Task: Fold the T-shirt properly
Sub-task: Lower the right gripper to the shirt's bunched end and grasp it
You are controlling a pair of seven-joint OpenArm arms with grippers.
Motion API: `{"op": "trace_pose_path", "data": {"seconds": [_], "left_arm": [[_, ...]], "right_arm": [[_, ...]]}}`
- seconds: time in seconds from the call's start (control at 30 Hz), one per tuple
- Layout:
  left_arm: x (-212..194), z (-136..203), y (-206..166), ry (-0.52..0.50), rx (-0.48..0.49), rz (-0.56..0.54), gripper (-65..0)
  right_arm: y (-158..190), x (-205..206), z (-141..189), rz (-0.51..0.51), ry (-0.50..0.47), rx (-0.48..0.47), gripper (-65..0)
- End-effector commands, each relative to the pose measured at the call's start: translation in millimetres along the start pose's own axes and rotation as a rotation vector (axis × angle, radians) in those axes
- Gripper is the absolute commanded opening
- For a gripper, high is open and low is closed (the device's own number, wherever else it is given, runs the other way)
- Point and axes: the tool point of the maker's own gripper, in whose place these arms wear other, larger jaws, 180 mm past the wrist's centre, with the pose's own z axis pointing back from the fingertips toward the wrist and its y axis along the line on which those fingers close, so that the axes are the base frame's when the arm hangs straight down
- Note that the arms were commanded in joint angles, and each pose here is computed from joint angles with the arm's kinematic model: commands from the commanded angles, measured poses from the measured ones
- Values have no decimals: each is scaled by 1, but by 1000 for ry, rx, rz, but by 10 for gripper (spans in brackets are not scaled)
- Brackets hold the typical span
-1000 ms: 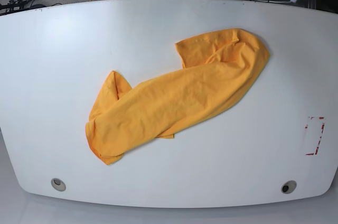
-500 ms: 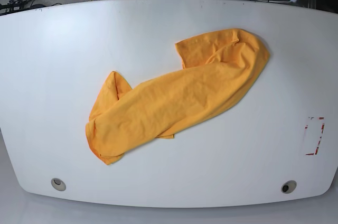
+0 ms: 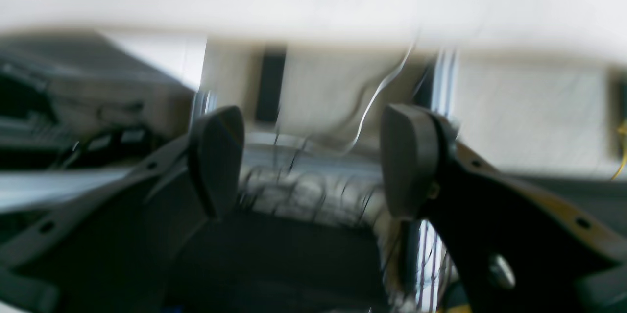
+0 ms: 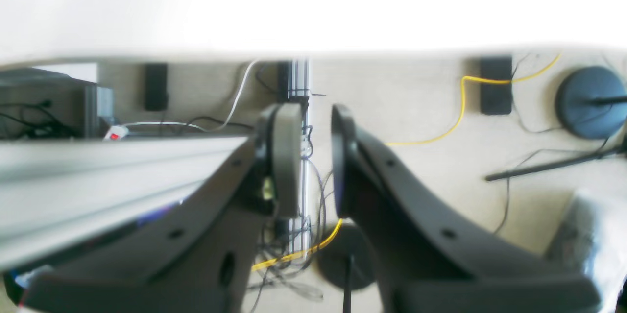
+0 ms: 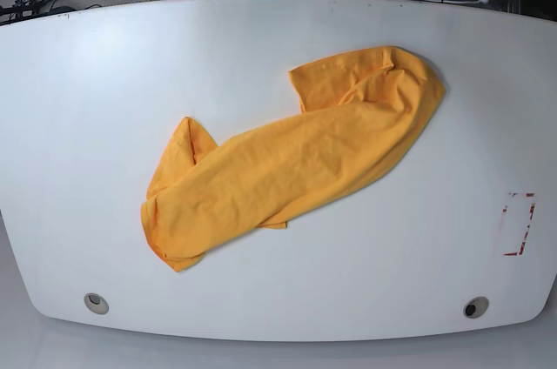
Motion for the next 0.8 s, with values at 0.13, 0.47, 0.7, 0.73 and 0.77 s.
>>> {"op": "trace_pose_path", "data": {"seconds": [0.13, 0.47, 0.7, 0.73, 0.77], "left_arm": [[21, 2, -7, -57, -18, 6, -242], [42, -17, -38, -135, -85, 55, -76], [54, -25, -65, -176, -163, 46, -38], [57, -26, -73, -189, -195, 4, -38], [58, -27, -82, -197, -226, -27, -38]], "right_arm": [[-4, 49, -17, 31, -142, 4, -549], [-10, 120, -62, 123, -211, 21, -433], [-17, 172, -85, 188, -214, 0, -350], [-18, 180, -87, 197, -213, -4, -342], [-18, 186, -90, 202, -213, -7, -335]]}}
